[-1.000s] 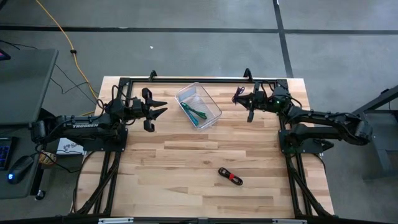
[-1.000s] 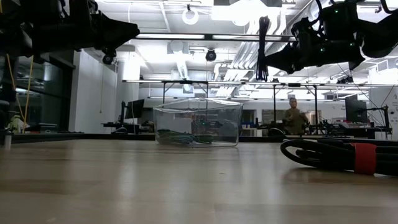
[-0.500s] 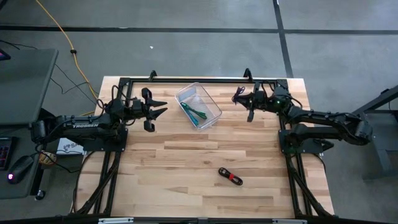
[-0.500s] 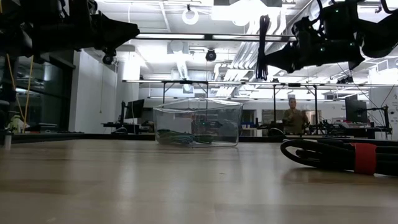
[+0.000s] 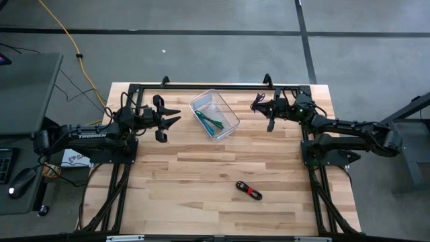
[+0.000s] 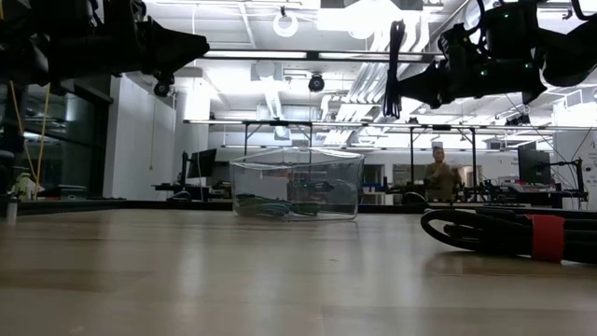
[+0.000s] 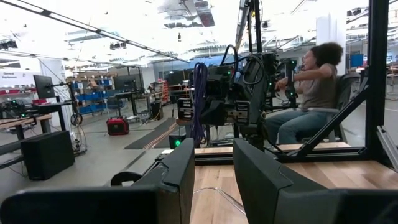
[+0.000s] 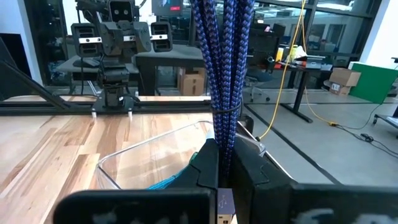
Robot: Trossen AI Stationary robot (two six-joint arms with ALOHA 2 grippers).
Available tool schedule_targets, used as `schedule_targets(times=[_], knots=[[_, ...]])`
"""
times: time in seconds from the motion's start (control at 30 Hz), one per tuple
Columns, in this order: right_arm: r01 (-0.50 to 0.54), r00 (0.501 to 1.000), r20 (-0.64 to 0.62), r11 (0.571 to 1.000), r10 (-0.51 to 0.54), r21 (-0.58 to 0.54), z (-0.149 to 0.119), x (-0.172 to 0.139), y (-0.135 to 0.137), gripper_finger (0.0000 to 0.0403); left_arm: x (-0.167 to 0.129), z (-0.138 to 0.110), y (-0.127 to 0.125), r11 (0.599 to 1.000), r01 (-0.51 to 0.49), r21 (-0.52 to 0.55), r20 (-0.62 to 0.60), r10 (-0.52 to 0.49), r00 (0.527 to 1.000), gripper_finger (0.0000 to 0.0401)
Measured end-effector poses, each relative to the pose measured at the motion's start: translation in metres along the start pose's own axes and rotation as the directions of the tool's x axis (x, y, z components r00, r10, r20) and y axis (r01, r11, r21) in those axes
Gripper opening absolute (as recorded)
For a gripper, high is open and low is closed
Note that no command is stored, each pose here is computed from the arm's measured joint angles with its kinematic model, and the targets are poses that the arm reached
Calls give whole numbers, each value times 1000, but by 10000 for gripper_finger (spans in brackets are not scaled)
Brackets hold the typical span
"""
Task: Pick and place USB-C Cables
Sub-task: Put the purple charger cable into the transparent bin
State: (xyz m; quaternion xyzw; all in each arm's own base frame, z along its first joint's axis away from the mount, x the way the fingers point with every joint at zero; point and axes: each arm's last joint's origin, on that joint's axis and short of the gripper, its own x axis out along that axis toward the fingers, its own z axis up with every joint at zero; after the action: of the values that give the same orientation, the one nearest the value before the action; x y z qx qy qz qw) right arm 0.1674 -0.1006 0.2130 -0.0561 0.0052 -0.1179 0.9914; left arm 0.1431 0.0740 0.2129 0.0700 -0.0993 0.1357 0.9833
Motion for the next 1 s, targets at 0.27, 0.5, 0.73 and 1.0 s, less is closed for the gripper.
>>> schedule_targets(times=[0.27, 0.5, 0.73, 1.0], knots=[[1, 1000, 15, 1000, -1, -6, 2, 0, 0, 0, 0, 0, 0, 1000, 0, 0, 0, 0, 1000, 90], [1, 1000, 12, 1000, -1, -3, 1, 0, 0, 0, 0, 0, 0, 1000, 0, 0, 0, 0, 1000, 90], [5, 1000, 26, 1000, -5, -11, 3, 0, -1, 0, 0, 0, 0, 1000, 0, 0, 0, 0, 1000, 90], [5, 1000, 26, 1000, -5, -6, 3, 0, -1, 0, 0, 0, 0, 1000, 0, 0, -1, 0, 1000, 90]])
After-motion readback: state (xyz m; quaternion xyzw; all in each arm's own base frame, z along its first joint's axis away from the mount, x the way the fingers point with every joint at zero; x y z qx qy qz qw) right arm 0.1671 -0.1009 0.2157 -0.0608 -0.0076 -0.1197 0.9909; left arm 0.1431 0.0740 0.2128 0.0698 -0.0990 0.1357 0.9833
